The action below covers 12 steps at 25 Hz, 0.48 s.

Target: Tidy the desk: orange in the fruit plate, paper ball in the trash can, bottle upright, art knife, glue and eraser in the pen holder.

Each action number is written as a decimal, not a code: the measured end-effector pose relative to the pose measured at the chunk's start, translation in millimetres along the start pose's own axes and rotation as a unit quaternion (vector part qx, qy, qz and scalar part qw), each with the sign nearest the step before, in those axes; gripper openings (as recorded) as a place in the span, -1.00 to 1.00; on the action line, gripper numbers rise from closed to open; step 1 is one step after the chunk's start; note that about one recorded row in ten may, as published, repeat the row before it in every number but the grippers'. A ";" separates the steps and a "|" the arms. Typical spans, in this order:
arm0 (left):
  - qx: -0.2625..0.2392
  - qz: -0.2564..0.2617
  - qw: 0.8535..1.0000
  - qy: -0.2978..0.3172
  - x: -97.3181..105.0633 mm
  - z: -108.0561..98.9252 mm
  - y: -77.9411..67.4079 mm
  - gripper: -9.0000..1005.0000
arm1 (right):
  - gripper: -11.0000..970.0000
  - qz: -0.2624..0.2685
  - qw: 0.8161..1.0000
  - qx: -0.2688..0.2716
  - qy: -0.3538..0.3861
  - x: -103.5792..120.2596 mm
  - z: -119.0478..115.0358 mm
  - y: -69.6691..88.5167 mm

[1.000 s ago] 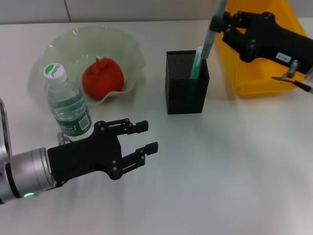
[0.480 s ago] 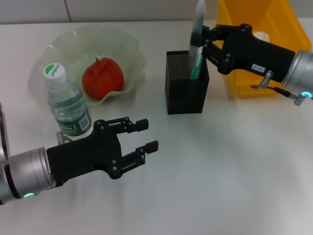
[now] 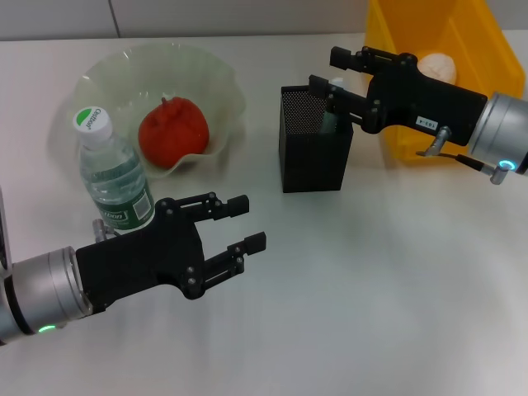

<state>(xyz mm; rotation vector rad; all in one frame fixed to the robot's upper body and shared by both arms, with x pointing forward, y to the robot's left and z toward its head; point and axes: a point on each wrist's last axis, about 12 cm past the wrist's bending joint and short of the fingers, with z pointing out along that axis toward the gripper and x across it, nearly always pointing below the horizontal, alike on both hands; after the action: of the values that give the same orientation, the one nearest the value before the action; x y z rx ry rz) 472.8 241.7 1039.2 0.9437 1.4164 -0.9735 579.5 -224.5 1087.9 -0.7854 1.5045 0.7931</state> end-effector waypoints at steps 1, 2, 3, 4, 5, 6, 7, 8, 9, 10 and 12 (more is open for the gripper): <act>0.000 -0.003 1.000 0.000 -0.1 0.1 0.1 -0.03 | -0.03 0.000 1.000 0.001 -0.001 0.5 -0.7 0.2; 0.000 -0.003 1.000 0.000 -0.1 0.1 0.1 -0.03 | 0.07 0.000 1.000 0.001 -0.001 0.5 -0.7 0.2; 0.000 -0.007 1.000 0.000 -0.2 0.0 0.4 -0.02 | 0.18 0.001 1.000 0.002 -0.001 0.7 -1.2 0.3; 0.001 -0.010 1.000 0.000 -0.4 -0.1 0.6 -0.02 | 0.18 0.001 1.000 0.001 -0.003 0.6 -1.7 0.6; 0.001 -0.014 1.000 0.001 -0.6 -0.2 1.1 -0.02 | 0.18 0.001 1.000 0.001 -0.003 0.6 -2.2 0.8; 0.002 -0.017 1.000 0.001 -0.7 -0.2 1.2 -0.02 | 0.18 0.001 1.000 0.001 -0.005 0.5 -3.6 1.0; 0.001 -0.018 1.000 0.000 -0.9 -0.4 1.3 -0.02 | 0.18 0.001 1.000 0.001 -0.005 0.5 -3.6 1.0; 0.002 -0.018 1.000 -0.001 -1.3 -0.6 1.3 -0.02 | 0.19 0.001 1.000 0.001 -0.005 0.4 -4.9 0.9; 0.001 -0.019 1.000 -0.005 -2.1 -1.2 1.5 -0.01 | 0.19 0.000 1.000 0.002 -0.006 0.7 -6.8 1.0; 0.000 -0.021 1.000 -0.008 -2.7 -1.8 1.6 0.00 | 0.19 0.000 1.000 0.001 -0.008 0.6 -8.9 1.6; 0.000 -0.021 1.000 -0.008 -2.7 -1.8 1.6 0.03 | 0.19 0.001 1.000 -0.002 -0.016 0.8 -14.5 3.4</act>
<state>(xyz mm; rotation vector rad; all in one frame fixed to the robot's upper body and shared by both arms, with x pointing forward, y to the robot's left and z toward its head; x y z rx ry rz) 473.9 243.9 1041.9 0.9072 1.4275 -1.0100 568.8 -234.9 1088.2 -0.7711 1.4760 0.8055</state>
